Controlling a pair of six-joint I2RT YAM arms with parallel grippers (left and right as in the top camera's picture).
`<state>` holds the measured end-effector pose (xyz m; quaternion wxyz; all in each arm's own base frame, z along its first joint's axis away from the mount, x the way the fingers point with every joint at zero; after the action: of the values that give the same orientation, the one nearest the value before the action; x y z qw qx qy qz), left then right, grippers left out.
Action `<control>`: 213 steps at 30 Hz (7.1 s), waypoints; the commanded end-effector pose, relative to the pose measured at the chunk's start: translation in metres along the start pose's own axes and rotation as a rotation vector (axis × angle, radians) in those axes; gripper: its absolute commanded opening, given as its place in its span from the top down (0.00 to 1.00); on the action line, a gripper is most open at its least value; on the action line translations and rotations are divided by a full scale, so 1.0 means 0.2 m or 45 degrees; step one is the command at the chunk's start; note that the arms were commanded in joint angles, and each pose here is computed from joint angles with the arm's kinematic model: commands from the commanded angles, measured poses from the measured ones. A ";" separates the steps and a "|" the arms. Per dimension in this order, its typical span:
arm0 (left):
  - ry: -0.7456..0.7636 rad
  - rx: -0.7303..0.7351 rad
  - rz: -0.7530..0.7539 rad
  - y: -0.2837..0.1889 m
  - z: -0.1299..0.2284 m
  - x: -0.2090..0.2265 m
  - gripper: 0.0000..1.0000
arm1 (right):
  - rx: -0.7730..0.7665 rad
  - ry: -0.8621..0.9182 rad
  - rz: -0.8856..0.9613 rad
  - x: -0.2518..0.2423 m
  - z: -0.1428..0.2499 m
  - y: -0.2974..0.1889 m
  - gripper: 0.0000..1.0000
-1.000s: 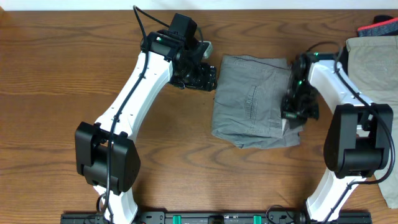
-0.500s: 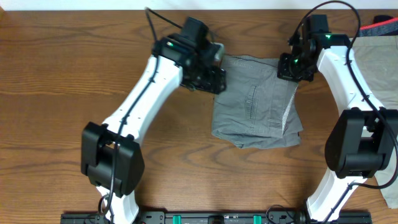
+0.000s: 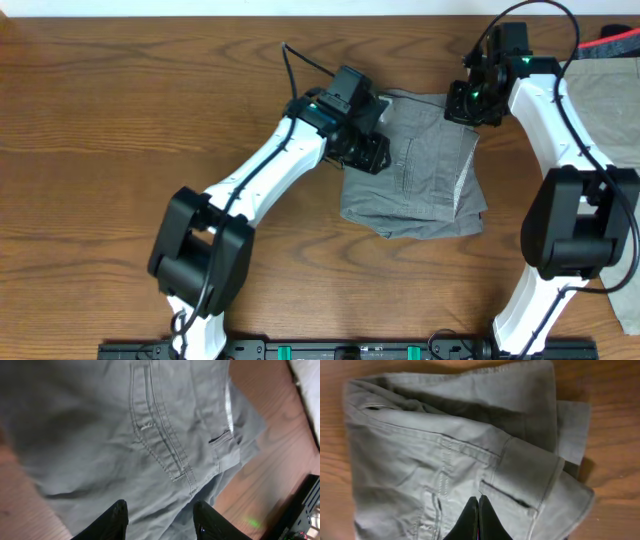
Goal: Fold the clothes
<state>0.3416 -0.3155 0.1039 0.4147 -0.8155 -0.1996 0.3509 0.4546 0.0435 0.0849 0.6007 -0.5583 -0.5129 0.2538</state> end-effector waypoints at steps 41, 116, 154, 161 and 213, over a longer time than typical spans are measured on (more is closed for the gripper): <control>-0.075 0.147 -0.216 -0.06 0.15 0.13 0.53 | 0.035 -0.019 -0.120 0.09 -0.08 -0.44 0.99; -0.156 0.356 -0.261 0.22 0.36 0.32 0.54 | 0.837 0.140 0.263 -0.30 1.00 0.14 0.99; -0.153 0.140 -0.180 0.05 0.15 0.29 0.53 | 0.018 0.133 0.109 -0.26 -0.05 0.03 0.93; -0.152 0.139 -0.180 0.05 0.15 0.29 0.53 | 0.028 0.138 0.170 -0.34 -0.06 0.16 0.98; -0.263 0.102 0.123 0.39 0.13 0.23 0.29 | 0.004 0.051 -0.071 0.08 -0.23 -0.54 0.22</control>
<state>0.3640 -0.3136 0.0288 0.3951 -0.7830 -0.1927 0.4400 0.4704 0.0099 0.1902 0.6282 -0.5507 -0.4998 0.2287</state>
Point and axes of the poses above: each gripper's point midway between its finger pads, its own y axis out along the fingers, its own x axis along the line the jaws close on, z = x × y, the point moved 1 cm from there along -y, back along the fingers, and after that the axes turned 14 degrees about y, right-handed, at the moved point
